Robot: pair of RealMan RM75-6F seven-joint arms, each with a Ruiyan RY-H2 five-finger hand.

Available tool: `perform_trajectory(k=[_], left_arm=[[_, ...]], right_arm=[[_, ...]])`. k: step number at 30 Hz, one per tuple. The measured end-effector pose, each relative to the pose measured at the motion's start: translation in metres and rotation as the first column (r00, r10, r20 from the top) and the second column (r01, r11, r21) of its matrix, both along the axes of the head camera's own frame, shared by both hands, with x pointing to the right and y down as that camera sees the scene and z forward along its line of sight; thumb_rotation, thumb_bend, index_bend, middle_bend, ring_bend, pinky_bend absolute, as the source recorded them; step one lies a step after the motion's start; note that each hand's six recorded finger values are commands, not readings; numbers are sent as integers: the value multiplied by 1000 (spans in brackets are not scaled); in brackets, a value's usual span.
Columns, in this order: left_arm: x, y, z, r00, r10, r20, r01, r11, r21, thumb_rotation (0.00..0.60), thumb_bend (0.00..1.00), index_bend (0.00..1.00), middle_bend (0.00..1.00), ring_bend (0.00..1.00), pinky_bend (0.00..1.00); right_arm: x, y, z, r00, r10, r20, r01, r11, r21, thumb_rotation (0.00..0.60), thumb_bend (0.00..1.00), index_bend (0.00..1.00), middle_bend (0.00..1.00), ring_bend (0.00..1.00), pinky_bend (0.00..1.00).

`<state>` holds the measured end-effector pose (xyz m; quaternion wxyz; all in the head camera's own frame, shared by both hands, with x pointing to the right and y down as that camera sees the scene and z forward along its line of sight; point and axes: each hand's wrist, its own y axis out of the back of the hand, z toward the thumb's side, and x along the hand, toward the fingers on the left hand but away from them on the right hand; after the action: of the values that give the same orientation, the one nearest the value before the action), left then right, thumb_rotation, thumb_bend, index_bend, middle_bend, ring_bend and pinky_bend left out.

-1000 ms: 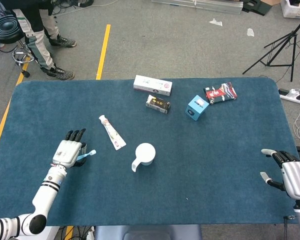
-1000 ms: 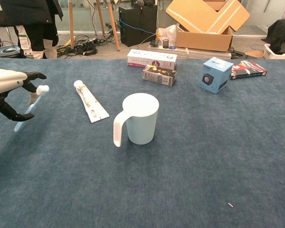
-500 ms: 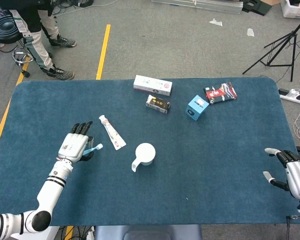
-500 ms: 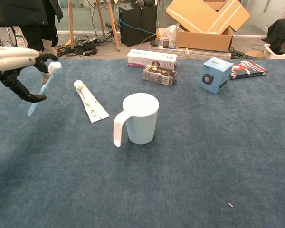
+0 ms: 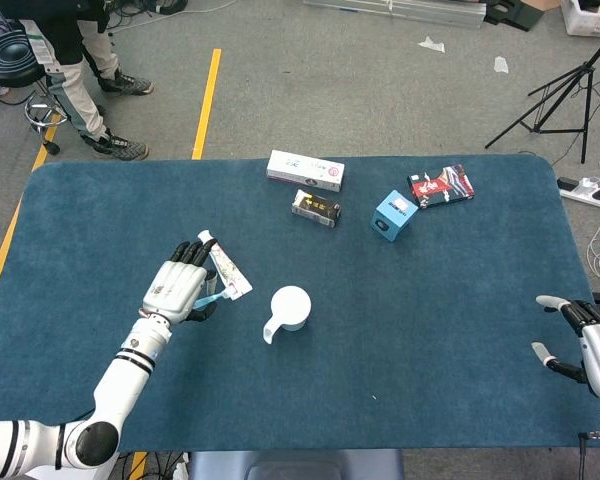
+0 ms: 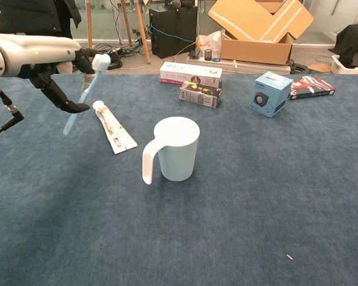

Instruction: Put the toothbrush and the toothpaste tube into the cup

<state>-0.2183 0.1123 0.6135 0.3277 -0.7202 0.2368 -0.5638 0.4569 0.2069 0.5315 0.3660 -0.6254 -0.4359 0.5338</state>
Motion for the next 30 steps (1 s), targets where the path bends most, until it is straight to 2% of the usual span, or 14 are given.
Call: perform_trajectory(k=[9,20,30], left_arm=[[21,-5,-12,998,-28,-64,25,999,-43,600,320,557,0,0,0],[61,-14,-32,981,-18,-191,9,999,-44,600,320,569,0,0,0],[89,-15,-32,976,5,-217,-18,998,-56,600,320,570,0,0,0]], right_arm=[[0,0,-1,1000,1,6,-1,1000,-3,600,157,333,418,339,473],[0,1,0,1000,-2,3,2,1000,-8,600,158,333,418,339,473],[1,0,0,1000,-1,12,1,1000,-14,600,158,333,418,339,473]])
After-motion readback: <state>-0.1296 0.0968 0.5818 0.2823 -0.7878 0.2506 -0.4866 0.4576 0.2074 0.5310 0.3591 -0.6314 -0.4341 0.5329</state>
